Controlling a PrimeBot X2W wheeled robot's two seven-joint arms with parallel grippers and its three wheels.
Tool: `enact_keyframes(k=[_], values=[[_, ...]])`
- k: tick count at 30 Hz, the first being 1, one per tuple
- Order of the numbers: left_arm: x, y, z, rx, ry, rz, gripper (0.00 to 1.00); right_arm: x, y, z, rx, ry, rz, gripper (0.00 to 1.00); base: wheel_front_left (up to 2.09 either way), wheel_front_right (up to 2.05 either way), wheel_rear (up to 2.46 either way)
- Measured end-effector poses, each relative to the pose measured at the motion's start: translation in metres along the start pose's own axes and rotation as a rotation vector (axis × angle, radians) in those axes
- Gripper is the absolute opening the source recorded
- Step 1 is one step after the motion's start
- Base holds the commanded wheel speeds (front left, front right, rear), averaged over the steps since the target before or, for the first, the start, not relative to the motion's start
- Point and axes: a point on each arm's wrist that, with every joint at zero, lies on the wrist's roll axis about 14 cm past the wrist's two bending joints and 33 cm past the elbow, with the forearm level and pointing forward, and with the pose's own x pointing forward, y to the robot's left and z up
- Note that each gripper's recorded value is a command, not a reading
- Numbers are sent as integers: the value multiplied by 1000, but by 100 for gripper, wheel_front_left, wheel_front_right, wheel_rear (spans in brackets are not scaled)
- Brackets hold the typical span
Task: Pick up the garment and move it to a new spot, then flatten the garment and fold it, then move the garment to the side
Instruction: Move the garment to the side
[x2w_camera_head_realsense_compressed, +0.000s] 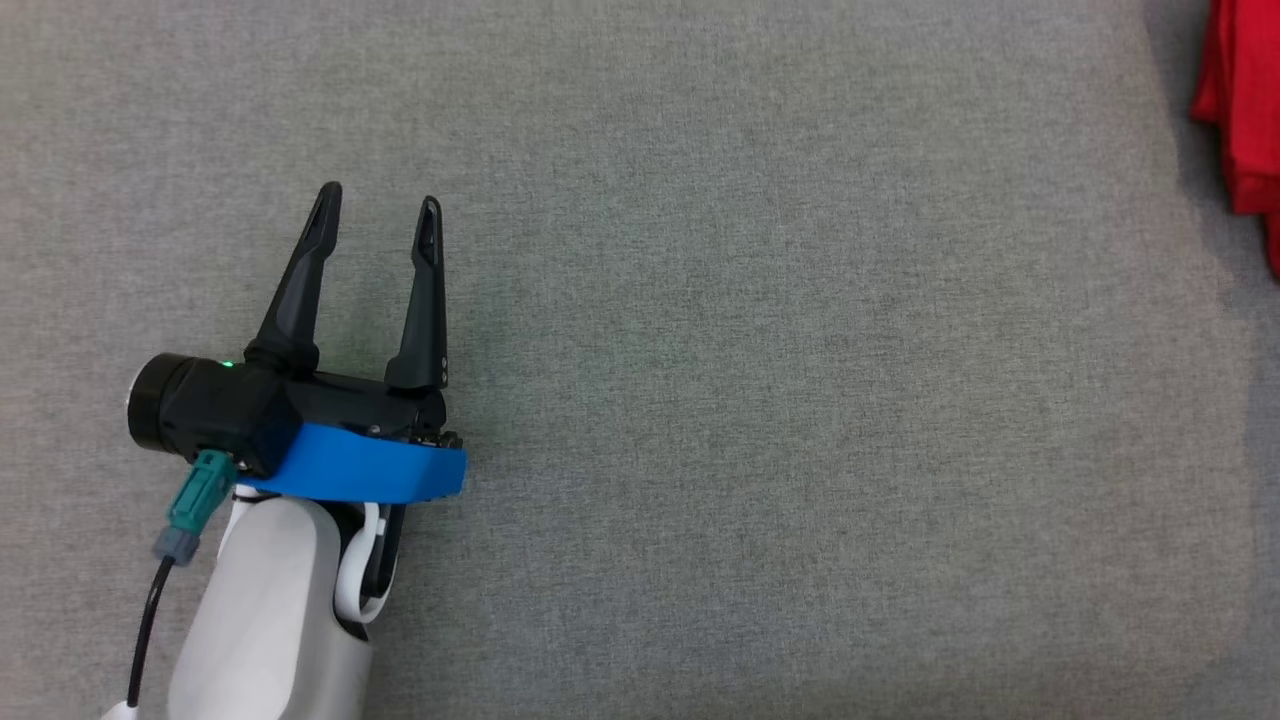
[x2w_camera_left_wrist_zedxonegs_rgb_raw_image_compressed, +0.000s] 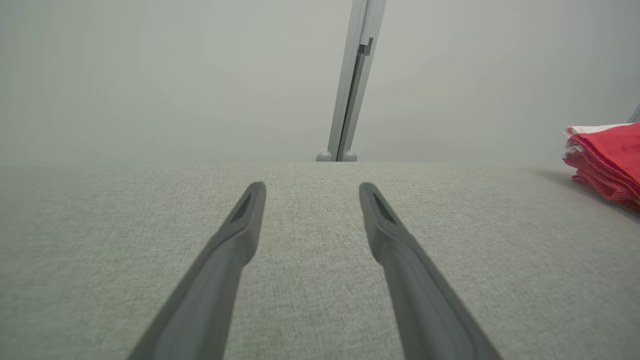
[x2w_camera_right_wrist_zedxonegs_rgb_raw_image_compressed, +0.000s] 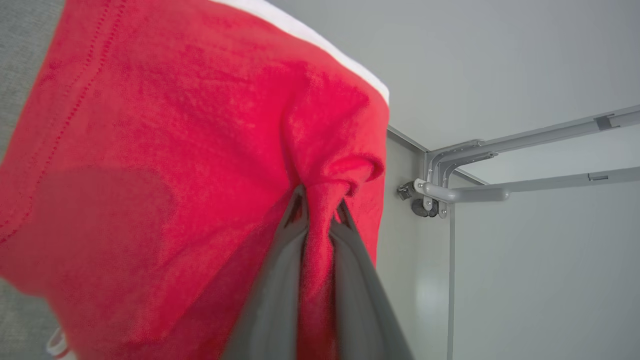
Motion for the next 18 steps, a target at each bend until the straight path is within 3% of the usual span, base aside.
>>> enact_keyframes(k=[6, 14, 16, 17, 18], values=[[15, 0, -12, 22, 8, -41, 100, 13, -18, -29, 40, 16, -69, 0, 0, 0, 0], [19, 5, -17, 48, 13, -58, 100, 25, -37, -38, -91, 18, -178, 0, 0, 0, 0], [18, 6, -18, 49, 15, -56, 100, 27, -39, -40, -81, 19, -193, 0, 0, 0, 0], [18, 7, -17, 48, 14, -54, 100, 27, -39, -39, -70, 4, -198, 100, 0, 0, 0], [17, 7, -15, 49, 13, -54, 100, 27, -38, -38, -74, -7, -205, 100, 0, 0, 0]])
